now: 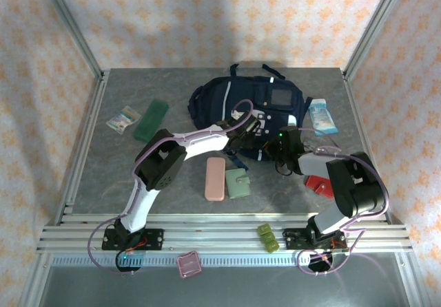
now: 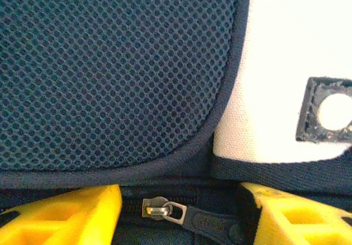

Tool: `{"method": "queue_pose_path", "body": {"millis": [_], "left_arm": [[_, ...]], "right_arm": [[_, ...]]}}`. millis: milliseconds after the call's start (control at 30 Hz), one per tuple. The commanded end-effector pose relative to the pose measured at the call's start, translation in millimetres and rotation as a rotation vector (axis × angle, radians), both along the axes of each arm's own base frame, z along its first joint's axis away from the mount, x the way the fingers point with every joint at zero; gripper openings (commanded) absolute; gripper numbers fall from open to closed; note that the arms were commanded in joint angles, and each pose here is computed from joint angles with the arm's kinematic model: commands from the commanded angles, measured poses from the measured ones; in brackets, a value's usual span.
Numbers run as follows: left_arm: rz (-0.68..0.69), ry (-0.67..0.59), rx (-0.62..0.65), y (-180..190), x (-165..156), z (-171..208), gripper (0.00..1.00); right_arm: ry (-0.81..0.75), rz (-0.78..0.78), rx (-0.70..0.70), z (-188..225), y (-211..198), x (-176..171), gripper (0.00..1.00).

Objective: Pack the student bag

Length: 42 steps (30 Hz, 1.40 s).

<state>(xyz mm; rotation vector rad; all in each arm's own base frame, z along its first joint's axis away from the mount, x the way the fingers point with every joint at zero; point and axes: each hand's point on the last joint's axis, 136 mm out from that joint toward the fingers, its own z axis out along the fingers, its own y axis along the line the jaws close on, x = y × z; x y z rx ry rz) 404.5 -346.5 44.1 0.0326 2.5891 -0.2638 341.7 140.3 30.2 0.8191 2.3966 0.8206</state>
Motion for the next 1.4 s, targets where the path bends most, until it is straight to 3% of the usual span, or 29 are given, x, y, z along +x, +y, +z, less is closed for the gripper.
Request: {"method": "queue_pose_path", "body": {"millis": [0, 200, 267, 367, 567, 600, 833, 967, 1133, 1367], "left_arm": [[-0.043, 0.071, 0.108, 1, -18, -22, 0.64], [-0.078, 0.094, 0.306, 15, -23, -49, 0.66], [-0.096, 0.106, 0.333, 15, -28, -53, 0.70], [-0.101, 0.104, 0.360, 21, -31, -55, 0.68], [-0.087, 0.077, 0.389, 38, -26, -42, 0.37], [-0.084, 0.078, 0.376, 40, -26, -40, 0.26], [-0.092, 0.099, 0.282, 35, -27, -24, 0.13], [-0.096, 0.106, 0.238, 30, -32, -18, 0.17], [-0.112, 0.128, 0.167, 20, -42, -17, 0.52], [-0.168, 0.153, 0.153, -6, -52, -24, 0.69]], "right_arm": [[0.147, 0.004, -0.021, -34, -5, -30, 0.00], [0.143, -0.005, -0.025, -33, -6, -30, 0.00], [0.143, -0.005, -0.024, -33, -6, -29, 0.00], [0.143, -0.007, -0.023, -33, -6, -28, 0.00], [0.145, -0.008, -0.035, -34, -7, -28, 0.00], [0.146, -0.011, -0.038, -34, -8, -28, 0.00], [0.159, -0.019, -0.040, -40, -9, -30, 0.00], [0.157, -0.016, -0.035, -39, -8, -30, 0.00], [0.154, -0.013, -0.035, -39, -8, -30, 0.00], [0.161, -0.015, -0.024, -42, -8, -32, 0.00]]}}
